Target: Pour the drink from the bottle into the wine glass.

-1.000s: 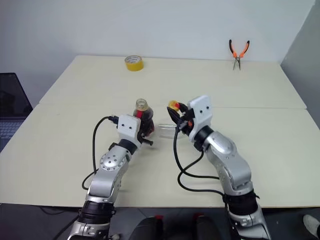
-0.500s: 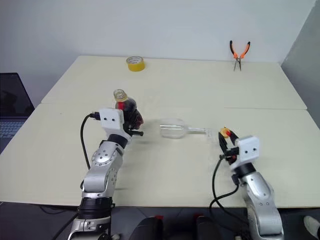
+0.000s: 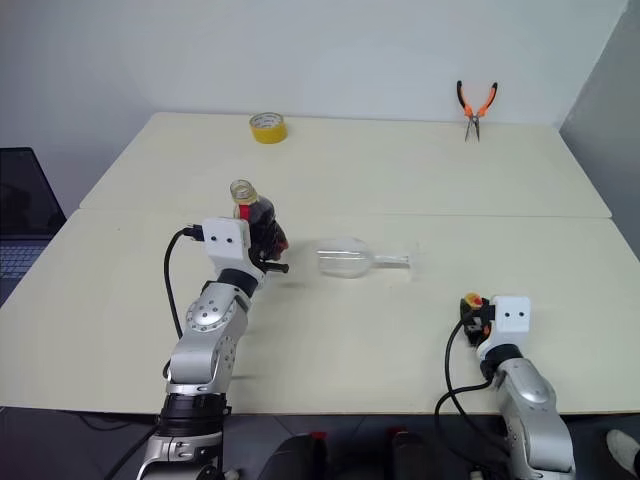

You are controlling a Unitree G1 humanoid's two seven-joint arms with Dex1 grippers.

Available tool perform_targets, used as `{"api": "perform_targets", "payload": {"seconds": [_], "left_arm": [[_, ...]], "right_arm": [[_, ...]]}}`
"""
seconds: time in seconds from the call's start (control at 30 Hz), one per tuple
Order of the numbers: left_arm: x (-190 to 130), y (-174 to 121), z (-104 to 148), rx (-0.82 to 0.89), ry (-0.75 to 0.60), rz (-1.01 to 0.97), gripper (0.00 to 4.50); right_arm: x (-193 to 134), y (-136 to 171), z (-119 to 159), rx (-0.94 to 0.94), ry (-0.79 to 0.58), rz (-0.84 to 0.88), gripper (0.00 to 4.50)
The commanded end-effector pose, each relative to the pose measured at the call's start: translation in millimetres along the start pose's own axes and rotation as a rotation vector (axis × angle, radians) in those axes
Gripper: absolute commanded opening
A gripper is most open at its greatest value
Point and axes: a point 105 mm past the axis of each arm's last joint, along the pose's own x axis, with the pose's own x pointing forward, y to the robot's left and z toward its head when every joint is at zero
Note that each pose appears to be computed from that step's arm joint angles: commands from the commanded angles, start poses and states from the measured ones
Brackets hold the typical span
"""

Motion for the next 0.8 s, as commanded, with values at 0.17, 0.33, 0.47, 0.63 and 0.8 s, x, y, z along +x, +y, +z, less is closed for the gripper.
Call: {"api": "perform_targets", "payload": {"seconds": [0.17,0.33,0.47,0.63,0.8], "left_arm": [[4,-1,24,-0.013,-0.09,-0.004,0.67],[5,2,24,-0.038,-0.085,0.009,0.67],[8,6,19,-0.09,-0.063,0.011,0.67],[14,16,9,-0.104,-0.03,0.036,0.67],[18,28,6,-0.08,-0.025,0.077,0.67]], "right_arm": [[-8,0,-7,0.013,0.058,0.028,4.37],[-16,1,31,-0.105,-0.166,0.011,4.5],[-20,40,68,-0.142,-0.33,0.178,4.5],[-16,83,92,-0.111,-0.357,0.379,4.5],[-25,126,114,-0.155,-0.394,0.605,4.5]]}}
